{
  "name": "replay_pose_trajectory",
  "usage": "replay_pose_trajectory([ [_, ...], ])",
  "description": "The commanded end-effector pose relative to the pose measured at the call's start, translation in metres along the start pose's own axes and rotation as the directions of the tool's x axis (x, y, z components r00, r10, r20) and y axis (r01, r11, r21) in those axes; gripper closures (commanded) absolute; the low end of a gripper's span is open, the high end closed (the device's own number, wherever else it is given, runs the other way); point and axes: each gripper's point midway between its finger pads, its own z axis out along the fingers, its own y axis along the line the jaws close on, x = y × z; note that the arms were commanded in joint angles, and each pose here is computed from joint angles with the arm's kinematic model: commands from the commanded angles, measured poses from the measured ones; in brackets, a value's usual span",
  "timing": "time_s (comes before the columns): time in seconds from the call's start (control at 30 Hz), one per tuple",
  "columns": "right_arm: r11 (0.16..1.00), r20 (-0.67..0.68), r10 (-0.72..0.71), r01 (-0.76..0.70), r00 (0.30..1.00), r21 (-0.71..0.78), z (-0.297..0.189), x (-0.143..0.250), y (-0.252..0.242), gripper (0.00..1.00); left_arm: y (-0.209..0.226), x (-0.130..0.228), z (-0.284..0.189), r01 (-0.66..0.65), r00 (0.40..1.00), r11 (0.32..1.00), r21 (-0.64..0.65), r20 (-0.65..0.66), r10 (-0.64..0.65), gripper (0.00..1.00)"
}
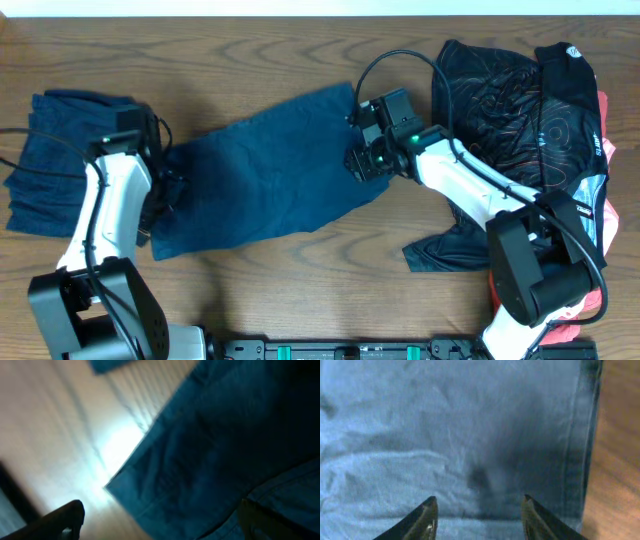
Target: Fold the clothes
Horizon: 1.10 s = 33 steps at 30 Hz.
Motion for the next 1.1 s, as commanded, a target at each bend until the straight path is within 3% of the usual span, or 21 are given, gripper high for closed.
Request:
replay_pose_trajectory([
  [0.0, 0.999, -0.088, 0.023, -0.02, 0.996, 0.032, 0.017, 0.029, -0.008, 0.49, -0.004, 0.022, 0.017, -0.088, 0.993, 0.995, 0.055, -0.073, 0.092, 0.02],
  [0.2, 0.971, -0.178, 0.108, -0.066, 0.978, 0.229, 0.015, 0.059, -0.055, 0.47, -0.006, 0.031, 0.033, -0.086, 0.992, 0.993, 0.081, -0.083, 0.092, 0.02],
  [0.4, 0.885, -0.193, 0.293, -0.19, 0.936, 0.426, -0.008, 0.083, -0.112, 0.46, -0.03, 0.036, 0.031, -0.125, 0.983, 0.97, 0.21, -0.106, 0.149, 0.02],
  [0.53, 0.857, -0.196, 0.366, -0.247, 0.91, 0.451, -0.018, 0.095, -0.135, 0.45, -0.037, 0.035, 0.029, -0.135, 0.982, 0.96, 0.244, -0.1, 0.163, 0.02],
  [0.7, 0.856, -0.192, 0.404, -0.296, 0.894, 0.424, -0.021, 0.097, -0.14, 0.33, -0.065, 0.047, 0.019, -0.217, 0.955, 0.892, 0.397, -0.105, 0.279, 0.02],
  [0.97, 0.868, -0.101, 0.367, -0.302, 0.925, 0.393, -0.045, 0.066, -0.13, 0.28, -0.074, 0.06, 0.028, -0.255, 0.939, 0.886, 0.386, -0.122, 0.323, 0.02],
  [1.07, 0.885, -0.038, 0.33, -0.295, 0.943, 0.359, -0.064, 0.046, -0.123, 0.3, -0.076, 0.068, 0.038, -0.271, 0.927, 0.889, 0.369, -0.149, 0.344, 0.02],
])
